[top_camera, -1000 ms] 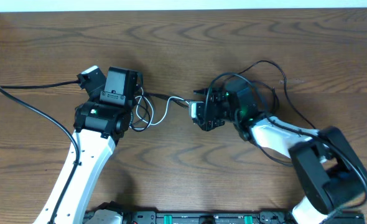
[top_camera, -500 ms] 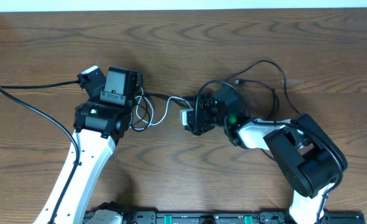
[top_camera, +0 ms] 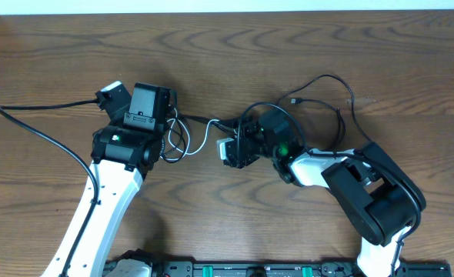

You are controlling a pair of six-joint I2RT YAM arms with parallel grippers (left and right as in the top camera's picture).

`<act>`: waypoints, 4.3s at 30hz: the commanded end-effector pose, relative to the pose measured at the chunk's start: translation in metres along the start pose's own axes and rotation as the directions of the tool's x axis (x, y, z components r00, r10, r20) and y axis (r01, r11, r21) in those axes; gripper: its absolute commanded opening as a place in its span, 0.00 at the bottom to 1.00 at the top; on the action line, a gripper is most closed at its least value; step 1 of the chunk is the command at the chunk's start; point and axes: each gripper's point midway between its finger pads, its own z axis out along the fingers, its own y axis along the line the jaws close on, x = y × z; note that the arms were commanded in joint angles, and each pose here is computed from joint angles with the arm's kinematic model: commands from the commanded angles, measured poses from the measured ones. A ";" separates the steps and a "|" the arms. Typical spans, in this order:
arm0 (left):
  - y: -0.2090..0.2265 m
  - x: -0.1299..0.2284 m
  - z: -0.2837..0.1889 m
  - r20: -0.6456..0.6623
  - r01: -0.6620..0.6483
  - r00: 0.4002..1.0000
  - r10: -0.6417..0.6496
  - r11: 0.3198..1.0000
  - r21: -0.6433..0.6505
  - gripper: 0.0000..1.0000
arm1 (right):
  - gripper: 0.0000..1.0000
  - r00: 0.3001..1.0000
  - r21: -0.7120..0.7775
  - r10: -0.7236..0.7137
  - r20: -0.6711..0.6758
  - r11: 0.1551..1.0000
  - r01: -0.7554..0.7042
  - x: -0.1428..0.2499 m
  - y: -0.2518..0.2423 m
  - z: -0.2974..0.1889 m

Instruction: Untangle cables

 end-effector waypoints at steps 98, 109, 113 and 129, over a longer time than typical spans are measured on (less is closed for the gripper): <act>0.004 -0.004 0.001 0.014 0.019 1.000 -0.018 1.000 -0.023 0.90 | 0.01 0.898 0.518 -0.377 -0.228 0.734 0.440 -0.071 -0.243 -0.230; 0.004 -0.004 0.001 0.014 0.019 1.000 -0.018 1.000 -0.023 0.90 | 0.01 0.506 0.431 0.094 -0.857 0.668 0.607 0.104 -0.276 -0.305; 0.004 -0.004 0.001 0.014 0.019 1.000 -0.018 1.000 -0.023 0.91 | 0.01 0.357 0.363 0.131 -0.925 0.583 0.727 0.100 -0.294 -0.339; 0.004 -0.004 0.001 0.014 0.019 1.000 -0.019 1.000 -0.022 0.90 | 0.01 0.454 0.236 -0.164 -0.876 0.676 0.698 0.073 -0.266 -0.248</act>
